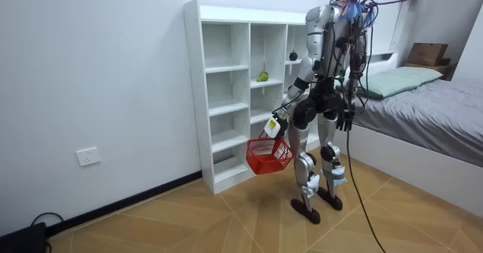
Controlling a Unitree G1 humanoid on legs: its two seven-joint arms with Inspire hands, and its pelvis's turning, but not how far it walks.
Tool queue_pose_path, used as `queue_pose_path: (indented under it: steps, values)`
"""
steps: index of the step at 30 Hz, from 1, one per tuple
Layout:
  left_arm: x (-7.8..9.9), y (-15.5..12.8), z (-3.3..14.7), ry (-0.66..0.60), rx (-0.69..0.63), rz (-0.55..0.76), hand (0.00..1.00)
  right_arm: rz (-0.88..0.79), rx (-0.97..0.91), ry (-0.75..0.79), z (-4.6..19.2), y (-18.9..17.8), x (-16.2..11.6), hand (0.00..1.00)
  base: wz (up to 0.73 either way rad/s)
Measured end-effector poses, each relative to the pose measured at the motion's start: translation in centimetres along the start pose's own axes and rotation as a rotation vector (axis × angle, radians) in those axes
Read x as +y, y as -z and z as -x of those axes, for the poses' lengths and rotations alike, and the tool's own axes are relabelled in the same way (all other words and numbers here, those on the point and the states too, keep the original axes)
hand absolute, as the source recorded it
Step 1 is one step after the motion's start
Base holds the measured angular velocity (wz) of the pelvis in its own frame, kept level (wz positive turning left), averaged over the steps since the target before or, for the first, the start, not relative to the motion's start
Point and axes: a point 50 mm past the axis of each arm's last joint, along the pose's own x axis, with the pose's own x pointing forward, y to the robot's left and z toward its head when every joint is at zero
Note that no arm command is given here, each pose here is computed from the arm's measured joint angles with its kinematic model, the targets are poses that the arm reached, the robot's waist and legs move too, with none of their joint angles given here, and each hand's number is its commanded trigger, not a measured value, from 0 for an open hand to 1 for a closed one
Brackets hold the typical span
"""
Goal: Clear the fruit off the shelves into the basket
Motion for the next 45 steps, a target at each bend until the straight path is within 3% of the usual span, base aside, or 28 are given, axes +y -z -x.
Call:
queue_pose_path:
  steps: [21,34,39,45]
  values:
    - [0.0,1.2,0.2,-0.005,0.055,-0.001,1.0,0.028,0.027,-0.02,0.0,0.4,0.3,0.0,0.0]
    - [0.0,1.3,0.2,-0.005,0.058,-0.002,1.0,-0.016,-0.011,0.066,0.0,-0.2,-0.3,0.0,0.0]
    - [0.0,0.8,0.1,-0.008,0.023,-0.007,1.0,-0.078,-0.119,0.142,0.2,-2.0,-1.3,0.0,0.0]
    - [0.1,-0.2,0.0,-0.026,-0.047,0.003,1.0,-0.189,-0.406,0.234,1.6,-6.9,-3.1,0.0,-0.05]
